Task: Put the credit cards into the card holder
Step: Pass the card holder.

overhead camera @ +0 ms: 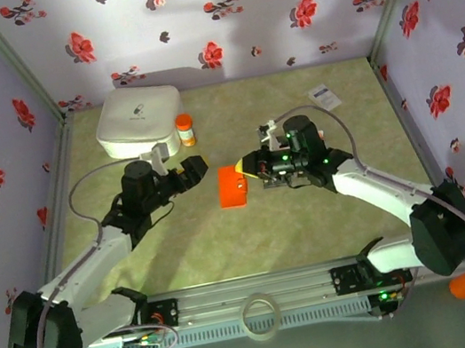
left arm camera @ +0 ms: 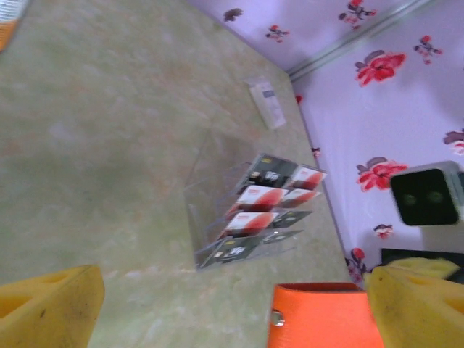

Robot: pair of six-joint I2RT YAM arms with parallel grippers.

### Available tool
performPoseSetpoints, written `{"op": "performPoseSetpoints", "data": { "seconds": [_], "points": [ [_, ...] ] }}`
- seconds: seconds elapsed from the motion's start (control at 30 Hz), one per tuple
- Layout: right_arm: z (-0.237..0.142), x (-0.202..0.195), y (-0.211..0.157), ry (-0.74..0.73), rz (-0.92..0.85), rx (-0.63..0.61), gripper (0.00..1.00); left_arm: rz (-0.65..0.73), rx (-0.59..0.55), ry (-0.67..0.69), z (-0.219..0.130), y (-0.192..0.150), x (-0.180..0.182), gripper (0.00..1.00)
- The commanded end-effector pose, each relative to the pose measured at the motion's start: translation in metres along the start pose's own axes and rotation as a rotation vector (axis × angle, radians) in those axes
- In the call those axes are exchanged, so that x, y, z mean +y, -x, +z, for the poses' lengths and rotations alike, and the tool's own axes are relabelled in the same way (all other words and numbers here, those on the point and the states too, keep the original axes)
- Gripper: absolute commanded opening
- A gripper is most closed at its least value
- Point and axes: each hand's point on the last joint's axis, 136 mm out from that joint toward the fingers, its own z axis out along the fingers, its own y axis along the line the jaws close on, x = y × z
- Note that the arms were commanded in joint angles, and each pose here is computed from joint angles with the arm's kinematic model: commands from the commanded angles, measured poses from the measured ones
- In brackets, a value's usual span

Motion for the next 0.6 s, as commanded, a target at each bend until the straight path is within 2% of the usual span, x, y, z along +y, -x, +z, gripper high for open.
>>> {"op": "performPoseSetpoints", "data": {
  "seconds": [0.0, 0.27, 0.57],
  "points": [
    [-0.009, 0.030, 0.007, 0.115, -0.015, -0.021, 0.00, 0.026, -0.079, -0.098, 0.008, 0.011, -0.026, 0.91],
    [-0.017, 0.046, 0.015, 0.161, -0.015, -0.044, 0.00, 0.019, -0.055, -0.134, 0.026, -0.004, -0.031, 0.86],
    [-0.017, 0.051, 0.020, 0.183, -0.006, -0.052, 0.00, 0.010, -0.063, -0.215, 0.031, -0.009, -0.047, 0.83]
  ]
}}
